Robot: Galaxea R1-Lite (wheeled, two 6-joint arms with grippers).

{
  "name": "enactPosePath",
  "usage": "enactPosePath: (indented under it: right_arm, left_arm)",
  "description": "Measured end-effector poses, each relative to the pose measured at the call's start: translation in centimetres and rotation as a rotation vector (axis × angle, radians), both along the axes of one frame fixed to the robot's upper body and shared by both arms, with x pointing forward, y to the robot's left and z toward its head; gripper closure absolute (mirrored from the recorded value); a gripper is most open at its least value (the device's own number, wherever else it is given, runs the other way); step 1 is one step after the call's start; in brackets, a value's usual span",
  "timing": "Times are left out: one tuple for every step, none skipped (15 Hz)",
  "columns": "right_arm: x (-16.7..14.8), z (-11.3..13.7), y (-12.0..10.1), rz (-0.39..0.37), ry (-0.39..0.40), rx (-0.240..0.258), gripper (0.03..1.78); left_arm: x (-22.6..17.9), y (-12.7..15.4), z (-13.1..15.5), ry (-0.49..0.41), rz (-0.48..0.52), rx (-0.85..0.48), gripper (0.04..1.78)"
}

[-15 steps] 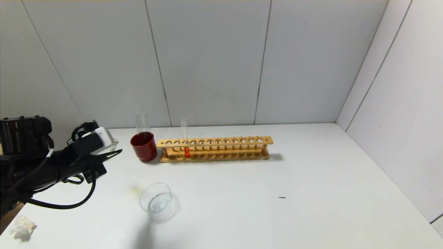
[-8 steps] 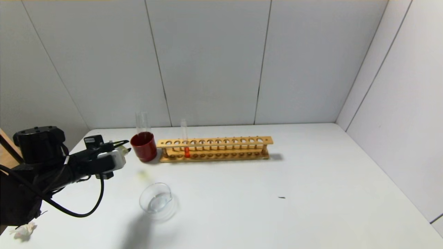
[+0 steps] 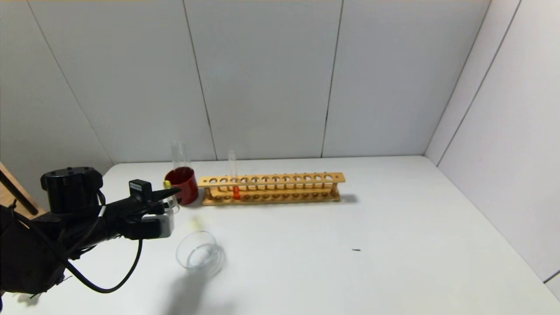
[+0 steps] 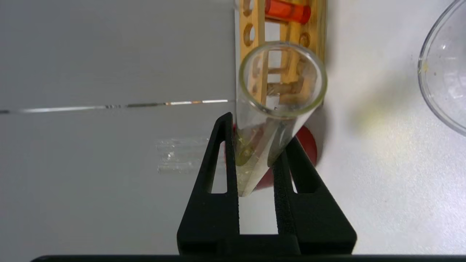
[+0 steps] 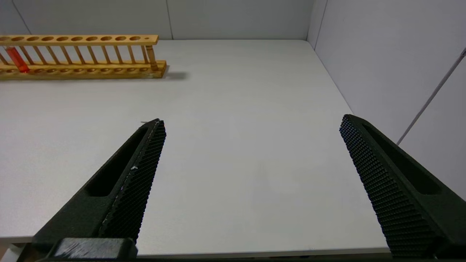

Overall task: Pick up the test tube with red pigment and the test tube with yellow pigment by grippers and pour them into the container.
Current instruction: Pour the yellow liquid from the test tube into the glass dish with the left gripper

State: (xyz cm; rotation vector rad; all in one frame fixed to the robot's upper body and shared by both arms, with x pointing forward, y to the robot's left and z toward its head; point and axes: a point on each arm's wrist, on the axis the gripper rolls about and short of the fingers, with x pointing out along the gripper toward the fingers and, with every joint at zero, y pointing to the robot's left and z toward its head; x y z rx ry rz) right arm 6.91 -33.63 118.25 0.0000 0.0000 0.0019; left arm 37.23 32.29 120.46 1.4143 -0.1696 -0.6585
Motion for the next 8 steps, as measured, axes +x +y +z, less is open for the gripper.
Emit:
enactPosePath:
  right_arm:
    - [0.0,0.0,0.0,0.0,0.0,0.0,0.06]
    - [0.0,0.0,0.0,0.0,0.0,0.0,0.06]
    - [0.0,0.0,0.0,-0.001,0.0,0.0,0.06]
    - [0.0,0.0,0.0,0.0,0.0,0.0,0.06]
    - [0.0,0.0,0.0,0.0,0.0,0.0,0.06]
    - [0.0,0.0,0.0,0.0,0.0,0.0,0.06]
    - [0.0,0.0,0.0,-0.001,0.0,0.0,0.06]
    - [0.0,0.0,0.0,-0.001,0.0,0.0,0.06]
  left_arm:
    - [0.0,-0.1,-0.1,-0.012,-0.009,0.022,1.5]
    - [0.1,-0.1,-0.2,-0.021,-0.017,0.043,1.5]
    - [0.4,-0.1,-0.3,-0.033,-0.023,0.061,1.5]
    - [0.7,-0.1,-0.4,-0.047,-0.031,0.084,1.5]
    - [1.0,-0.1,-0.5,-0.063,-0.037,0.106,1.5]
    - [1.4,0.0,-0.7,-0.076,-0.041,0.128,1.5]
    - [1.6,0.1,-0.8,-0.081,-0.044,0.144,1.5]
    - [1.7,0.1,-1.0,-0.089,-0.05,0.163,1.5]
